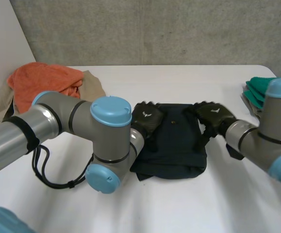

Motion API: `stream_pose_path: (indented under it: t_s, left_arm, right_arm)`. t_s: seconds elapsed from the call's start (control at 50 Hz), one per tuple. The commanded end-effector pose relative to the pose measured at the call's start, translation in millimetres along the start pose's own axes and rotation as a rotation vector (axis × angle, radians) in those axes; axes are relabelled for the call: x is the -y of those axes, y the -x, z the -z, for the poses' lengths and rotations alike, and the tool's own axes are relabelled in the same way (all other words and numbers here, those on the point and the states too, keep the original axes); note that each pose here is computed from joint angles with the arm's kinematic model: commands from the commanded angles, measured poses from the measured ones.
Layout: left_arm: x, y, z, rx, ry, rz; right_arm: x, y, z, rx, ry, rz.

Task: Fold the laundry.

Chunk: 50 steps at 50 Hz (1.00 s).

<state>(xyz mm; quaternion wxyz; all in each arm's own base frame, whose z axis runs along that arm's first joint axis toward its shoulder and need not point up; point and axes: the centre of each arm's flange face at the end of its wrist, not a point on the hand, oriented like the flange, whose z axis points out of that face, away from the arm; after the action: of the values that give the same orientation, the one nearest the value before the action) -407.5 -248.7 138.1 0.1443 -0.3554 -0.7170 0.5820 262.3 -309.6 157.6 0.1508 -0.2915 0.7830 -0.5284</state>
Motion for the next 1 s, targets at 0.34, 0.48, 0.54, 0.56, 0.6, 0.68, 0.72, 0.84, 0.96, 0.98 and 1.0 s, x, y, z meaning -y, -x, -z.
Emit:
stream_pose_path:
  t_s: [0.34,0.48,0.54,0.56,0.6,0.68,0.72,0.84,0.96,0.98,1.0]
  left_arm:
    - [88.7,21.9,59.0,-0.08,-0.174,-0.04]
    - [123.4,29.4,81.2,-0.274,-0.296,0.031]
    - [130.5,30.5,87.3,-0.367,-0.32,0.062]
    - [131.1,29.7,88.2,-0.385,-0.322,0.068]
    - [130.5,27.6,89.4,-0.411,-0.318,0.086]
    - [127.3,27.4,88.3,-0.407,-0.308,0.094]
    - [124.7,26.4,87.6,-0.407,-0.301,0.096]
    - [119.7,23.4,86.0,-0.414,-0.287,0.097]
    - [116.2,22.8,83.2,-0.415,-0.284,0.099]
    - [116.4,22.8,83.1,-0.414,-0.285,0.099]
    - [116.5,22.8,83.0,-0.414,-0.287,0.098]
  right_arm:
    - [38.8,16.1,41.0,-0.188,-0.169,0.231]
    - [2.8,63.7,73.9,-0.091,-0.185,0.266]
    - [-18.9,83.7,80.5,-0.038,-0.173,0.278]
    - [-23.4,87.2,81.4,-0.029,-0.172,0.281]
    - [-32.8,91.9,80.0,-0.016,-0.169,0.283]
    - [-61.4,97.9,64.3,-0.002,-0.132,0.294]
    - [-65.0,98.7,60.0,-0.003,-0.134,0.299]
    - [-66.6,97.2,40.1,-0.026,-0.16,0.307]
    - [-63.9,92.2,20.8,-0.067,-0.192,0.305]
    - [-64.0,91.0,17.2,-0.075,-0.192,0.304]
    - [-63.2,90.5,15.5,-0.079,-0.196,0.303]
